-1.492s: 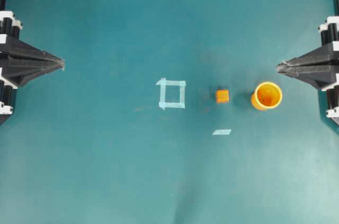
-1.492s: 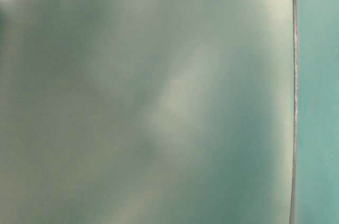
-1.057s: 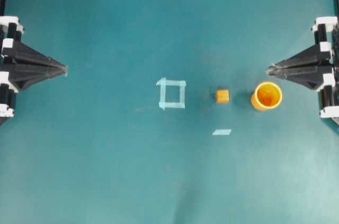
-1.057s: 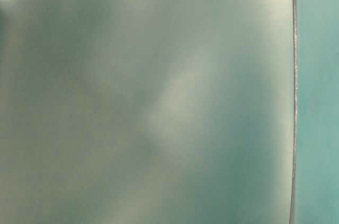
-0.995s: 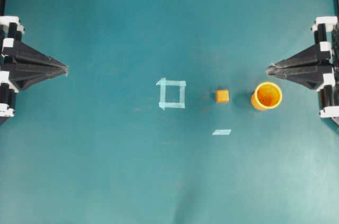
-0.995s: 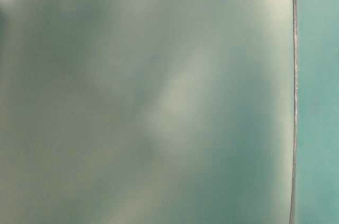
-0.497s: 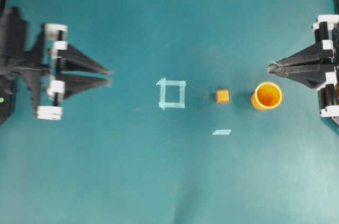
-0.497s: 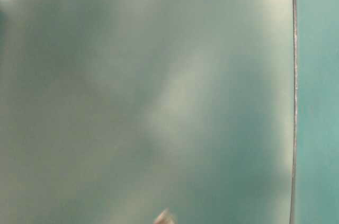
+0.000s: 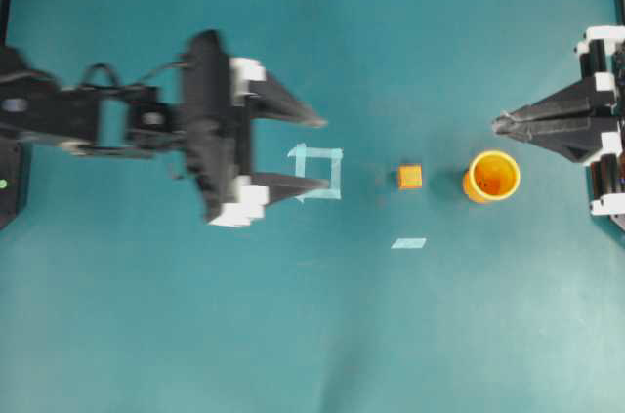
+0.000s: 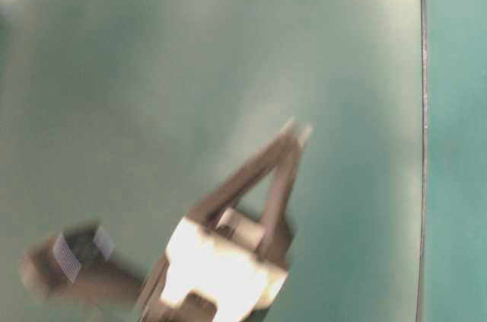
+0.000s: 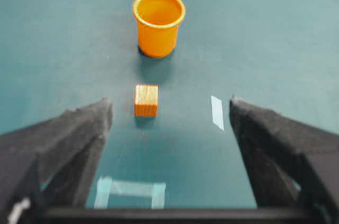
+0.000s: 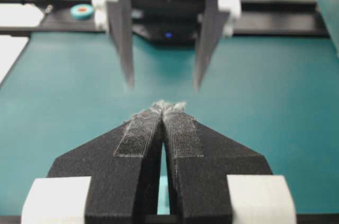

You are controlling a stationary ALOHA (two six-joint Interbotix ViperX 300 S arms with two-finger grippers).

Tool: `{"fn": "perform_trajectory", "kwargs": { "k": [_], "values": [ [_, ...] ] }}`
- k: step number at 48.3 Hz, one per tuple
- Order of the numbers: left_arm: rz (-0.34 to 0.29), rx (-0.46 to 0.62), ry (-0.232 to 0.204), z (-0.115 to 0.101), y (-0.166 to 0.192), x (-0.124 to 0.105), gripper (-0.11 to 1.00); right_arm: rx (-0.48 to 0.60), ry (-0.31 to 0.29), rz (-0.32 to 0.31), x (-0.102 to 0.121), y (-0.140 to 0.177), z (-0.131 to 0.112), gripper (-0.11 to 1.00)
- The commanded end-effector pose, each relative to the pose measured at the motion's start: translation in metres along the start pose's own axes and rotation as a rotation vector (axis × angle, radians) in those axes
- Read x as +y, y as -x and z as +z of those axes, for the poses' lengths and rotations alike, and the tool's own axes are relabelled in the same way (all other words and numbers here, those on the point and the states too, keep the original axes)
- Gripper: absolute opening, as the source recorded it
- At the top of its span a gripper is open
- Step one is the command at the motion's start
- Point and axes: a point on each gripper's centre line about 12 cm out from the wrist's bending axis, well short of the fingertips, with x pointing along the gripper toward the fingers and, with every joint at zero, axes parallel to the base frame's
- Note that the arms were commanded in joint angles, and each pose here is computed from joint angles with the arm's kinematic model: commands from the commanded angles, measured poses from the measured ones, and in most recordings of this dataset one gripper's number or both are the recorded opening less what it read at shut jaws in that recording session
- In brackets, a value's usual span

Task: Move the cup toward the block with left arm.
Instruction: 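Extend the left gripper rightward toward the orange cup past the block, then lower the open left gripper around the orange cup and close on it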

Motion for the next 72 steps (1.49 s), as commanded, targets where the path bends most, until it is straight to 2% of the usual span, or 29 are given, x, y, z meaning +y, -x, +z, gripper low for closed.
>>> {"fn": "perform_trajectory", "kwargs": {
  "k": [1, 10, 26, 36, 51, 72],
  "values": [
    [-0.003, -0.021, -0.007, 0.011, -0.019, -0.001, 0.85, -0.041, -0.005, -0.002, 0.0, -0.001, 0.014, 0.0],
    [-0.004, -0.004, -0.007, 0.009, -0.063, -0.002, 0.85, -0.04, -0.003, -0.001, 0.0, -0.001, 0.013, 0.0],
    [-0.007, 0.039, -0.009, -0.015, -0.125, -0.004, 0.85, -0.06, 0.003, -0.001, 0.0, -0.001, 0.015, 0.0],
    [-0.021, 0.023, -0.014, -0.016, -0.156, -0.011, 0.85, -0.066, 0.006, 0.0, 0.0, -0.001, 0.015, 0.0],
    [-0.025, 0.021, -0.016, -0.024, -0.186, -0.014, 0.85, -0.06, 0.008, 0.0, 0.0, -0.002, 0.014, 0.0],
    [0.012, 0.018, -0.002, -0.028, -0.201, 0.009, 0.85, -0.06, 0.011, 0.001, 0.0, -0.002, 0.014, 0.0]
  ]
}}
